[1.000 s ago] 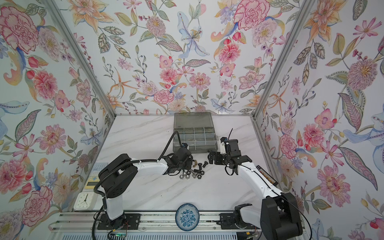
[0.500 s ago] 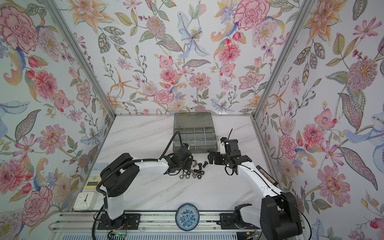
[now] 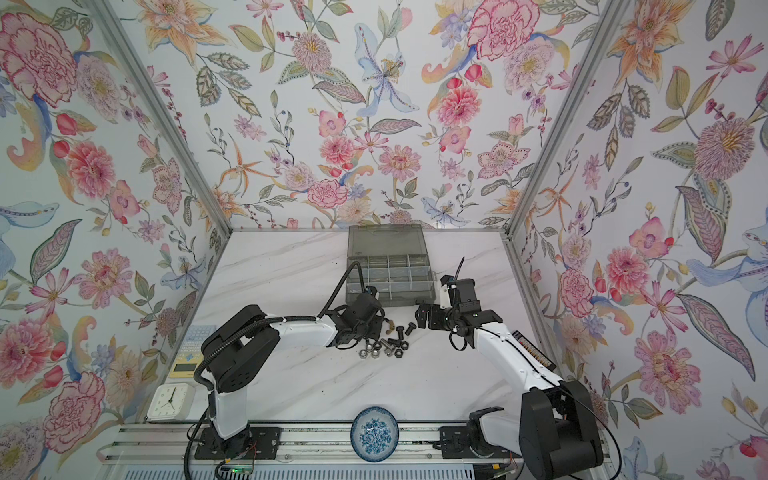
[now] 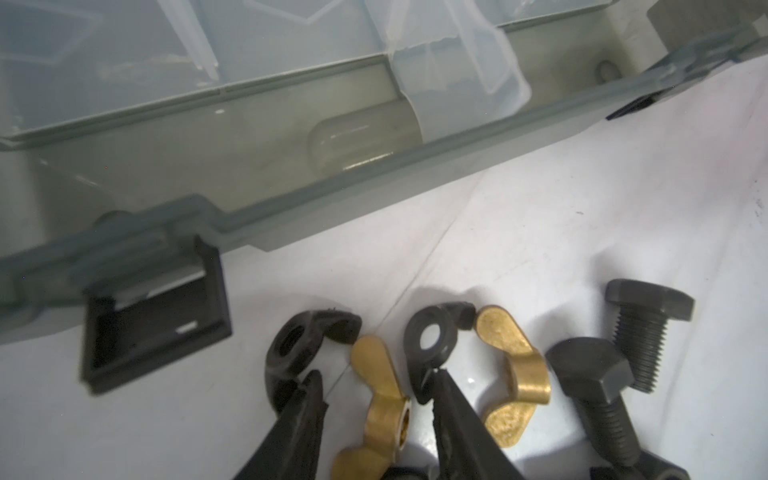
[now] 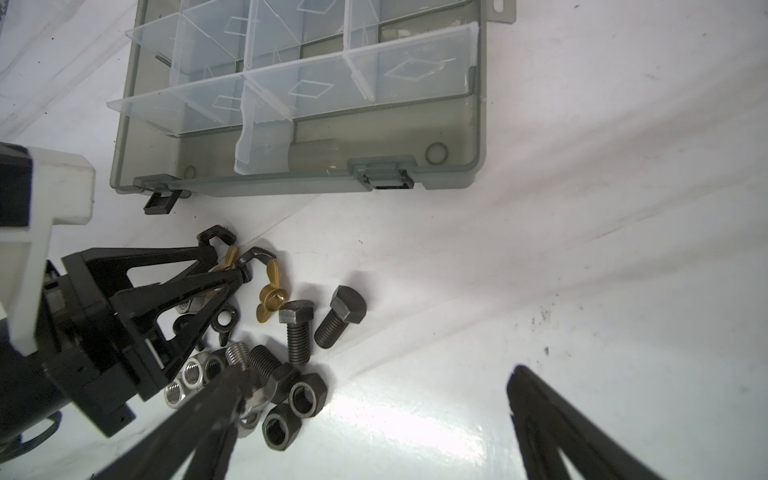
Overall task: Sort the screws and nuts into containers
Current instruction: 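Lower the left gripper and close it on a brass wing nut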
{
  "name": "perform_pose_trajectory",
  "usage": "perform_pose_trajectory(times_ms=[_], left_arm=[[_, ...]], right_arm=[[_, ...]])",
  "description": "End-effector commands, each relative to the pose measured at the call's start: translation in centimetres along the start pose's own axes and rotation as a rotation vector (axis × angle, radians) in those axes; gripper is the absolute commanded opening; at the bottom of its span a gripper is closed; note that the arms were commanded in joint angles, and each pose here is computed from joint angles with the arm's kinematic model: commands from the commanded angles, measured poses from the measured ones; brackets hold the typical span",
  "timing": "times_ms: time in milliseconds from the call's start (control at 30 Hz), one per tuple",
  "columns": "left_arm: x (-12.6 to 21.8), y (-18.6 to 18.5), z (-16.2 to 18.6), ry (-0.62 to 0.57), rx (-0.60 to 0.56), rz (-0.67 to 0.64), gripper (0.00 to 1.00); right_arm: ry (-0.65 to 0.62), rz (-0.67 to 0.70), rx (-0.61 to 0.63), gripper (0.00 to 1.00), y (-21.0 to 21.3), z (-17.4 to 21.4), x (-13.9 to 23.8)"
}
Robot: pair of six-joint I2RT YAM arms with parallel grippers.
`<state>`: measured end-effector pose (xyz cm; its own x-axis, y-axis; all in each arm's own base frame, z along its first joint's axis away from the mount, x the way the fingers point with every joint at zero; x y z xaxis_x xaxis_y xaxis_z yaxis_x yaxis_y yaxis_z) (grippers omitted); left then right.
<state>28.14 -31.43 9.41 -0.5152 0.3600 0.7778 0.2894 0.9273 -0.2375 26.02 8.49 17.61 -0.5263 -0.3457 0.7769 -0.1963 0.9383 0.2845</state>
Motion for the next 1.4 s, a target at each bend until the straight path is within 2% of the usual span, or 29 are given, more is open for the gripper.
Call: perform_pose_trajectory(times_ms=[0,900,1367], left_arm=[[-1.0,0.6,0.8,0.051,-0.013,-0.008,0.44],[-1.2,1.1,1.9,0.099,-0.033,-0.013,0.29],[-1.1,1.2,1.9,0.096,-0.030,-0.012,0.16]], right_arm=[[0.044,-0.005,-0.018,1.00,0.0,0.8,-0.5],[0.057,-0.008,-0.024,1.00,0.0,1.0,-0.8],[0.054,-0.011,-0.030,1.00,0.0,1.0,-0.7]])
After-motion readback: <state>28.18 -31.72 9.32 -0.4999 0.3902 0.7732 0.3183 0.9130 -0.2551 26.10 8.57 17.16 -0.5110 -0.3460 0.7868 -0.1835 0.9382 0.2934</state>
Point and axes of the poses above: each gripper's point midway between its finger pads, its own x axis back along the fingers, its own y axis along the line the jaws close on, z = x × y, the point moved 9 cm from there along x, back along the fingers, and after that the axes turned 4 degrees about x, right-handed, at the moved point
